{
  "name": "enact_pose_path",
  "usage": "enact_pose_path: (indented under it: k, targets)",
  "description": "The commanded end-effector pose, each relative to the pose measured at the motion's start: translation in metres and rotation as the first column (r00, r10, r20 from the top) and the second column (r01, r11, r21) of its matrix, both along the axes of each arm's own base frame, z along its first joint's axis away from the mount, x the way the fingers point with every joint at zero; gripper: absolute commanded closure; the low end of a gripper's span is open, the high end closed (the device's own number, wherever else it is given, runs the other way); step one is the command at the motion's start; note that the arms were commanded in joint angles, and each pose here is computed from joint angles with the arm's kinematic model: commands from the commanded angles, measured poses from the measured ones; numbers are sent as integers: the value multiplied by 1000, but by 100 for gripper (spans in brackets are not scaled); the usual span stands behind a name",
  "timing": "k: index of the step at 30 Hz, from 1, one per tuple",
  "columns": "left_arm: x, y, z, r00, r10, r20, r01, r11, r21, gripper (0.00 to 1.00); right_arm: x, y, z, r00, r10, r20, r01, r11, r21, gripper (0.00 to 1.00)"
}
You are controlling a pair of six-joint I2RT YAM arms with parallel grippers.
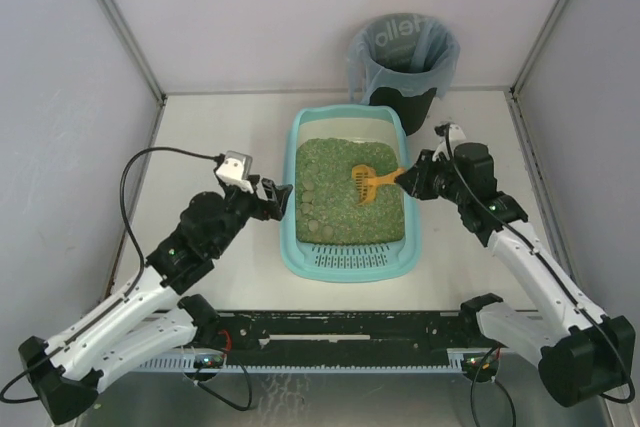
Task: Clean the litter box
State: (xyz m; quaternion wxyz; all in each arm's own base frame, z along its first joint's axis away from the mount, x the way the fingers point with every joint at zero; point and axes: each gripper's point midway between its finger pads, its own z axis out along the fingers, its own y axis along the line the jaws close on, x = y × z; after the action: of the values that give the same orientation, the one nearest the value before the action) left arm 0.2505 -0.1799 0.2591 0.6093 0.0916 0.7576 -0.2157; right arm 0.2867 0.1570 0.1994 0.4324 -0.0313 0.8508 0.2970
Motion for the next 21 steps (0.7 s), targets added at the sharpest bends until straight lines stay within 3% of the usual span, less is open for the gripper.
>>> enact_pose_path:
  k: [1,8,13,21]
  targets:
    - [5,-5,40,958,-54,283,54,999,10,15,-6,8,53,987,57,153,-46,996,-76,100]
    - [-9,-43,64,802,-267,534,190,962,196,10,-29,5,65,976,97,197,-43,965,-259,100]
    - [-10,-75,64,710,-376,595,233,923,306,10,-40,0,78,961,100,258,4,928,-373,100]
    - [-29,-137,72,483,-590,647,395,806,441,11,-59,14,97,941,166,296,-51,932,-360,100]
